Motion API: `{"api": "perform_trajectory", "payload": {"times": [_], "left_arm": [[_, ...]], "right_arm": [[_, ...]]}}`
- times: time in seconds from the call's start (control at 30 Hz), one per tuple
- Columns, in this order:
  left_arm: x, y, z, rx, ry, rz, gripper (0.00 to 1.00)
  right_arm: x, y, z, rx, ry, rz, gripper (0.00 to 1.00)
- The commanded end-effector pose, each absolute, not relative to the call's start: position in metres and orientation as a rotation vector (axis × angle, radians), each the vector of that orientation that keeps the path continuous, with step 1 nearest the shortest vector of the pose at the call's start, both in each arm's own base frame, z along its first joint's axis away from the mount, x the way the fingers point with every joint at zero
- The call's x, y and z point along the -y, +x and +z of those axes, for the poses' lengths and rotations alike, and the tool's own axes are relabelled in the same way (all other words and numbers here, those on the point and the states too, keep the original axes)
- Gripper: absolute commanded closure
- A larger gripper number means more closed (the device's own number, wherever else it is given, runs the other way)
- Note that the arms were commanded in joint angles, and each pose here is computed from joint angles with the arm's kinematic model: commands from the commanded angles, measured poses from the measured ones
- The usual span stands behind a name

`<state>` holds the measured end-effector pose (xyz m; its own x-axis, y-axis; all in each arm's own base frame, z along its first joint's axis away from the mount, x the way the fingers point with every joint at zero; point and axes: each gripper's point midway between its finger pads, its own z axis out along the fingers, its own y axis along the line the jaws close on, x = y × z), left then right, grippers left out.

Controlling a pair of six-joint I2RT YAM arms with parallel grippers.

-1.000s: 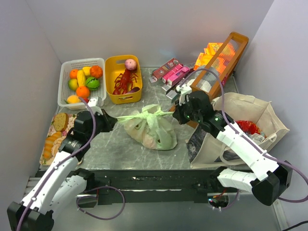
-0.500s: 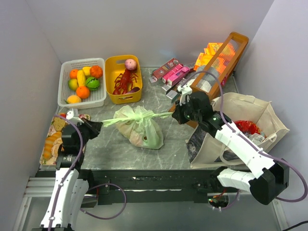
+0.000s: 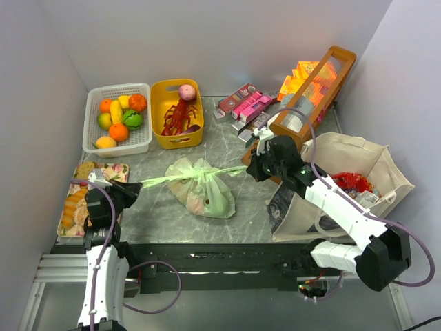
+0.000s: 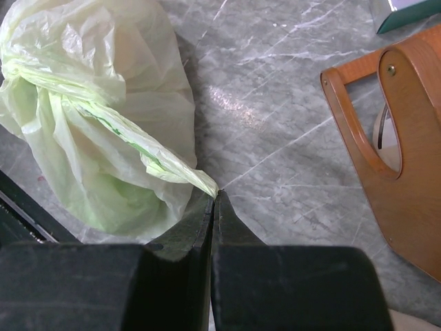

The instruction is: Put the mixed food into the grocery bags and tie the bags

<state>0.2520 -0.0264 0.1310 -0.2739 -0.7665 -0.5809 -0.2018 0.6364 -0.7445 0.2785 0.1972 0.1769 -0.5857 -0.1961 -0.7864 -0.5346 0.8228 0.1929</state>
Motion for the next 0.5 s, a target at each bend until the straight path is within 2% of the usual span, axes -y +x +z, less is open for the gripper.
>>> {"api": "perform_trajectory", "payload": {"times": [0.0, 0.23, 0.4, 0.47], "left_arm": [[-0.049, 0.257, 0.128, -1.62, -1.017, -0.351, 0.99], [-0.059, 0.256, 0.138, -1.604, -1.007, -0.286, 0.99], [-0.054, 0.26, 0.166, -1.609, -0.895, -0.286, 0.98], [-0.042, 0.265, 0.18, -1.628, -0.811, -0.337, 0.88]], "right_arm": [[-0.121, 0.308, 0.161, -2.236, -0.336, 0.137, 1.0], [-0.121, 0.307, 0.155, -2.243, -0.341, 0.146, 1.0], [-0.151, 0.3, 0.176, -2.225, -0.441, 0.341, 1.0], [-0.162, 0.298, 0.182, -2.233, -0.499, 0.392, 0.81]]}}
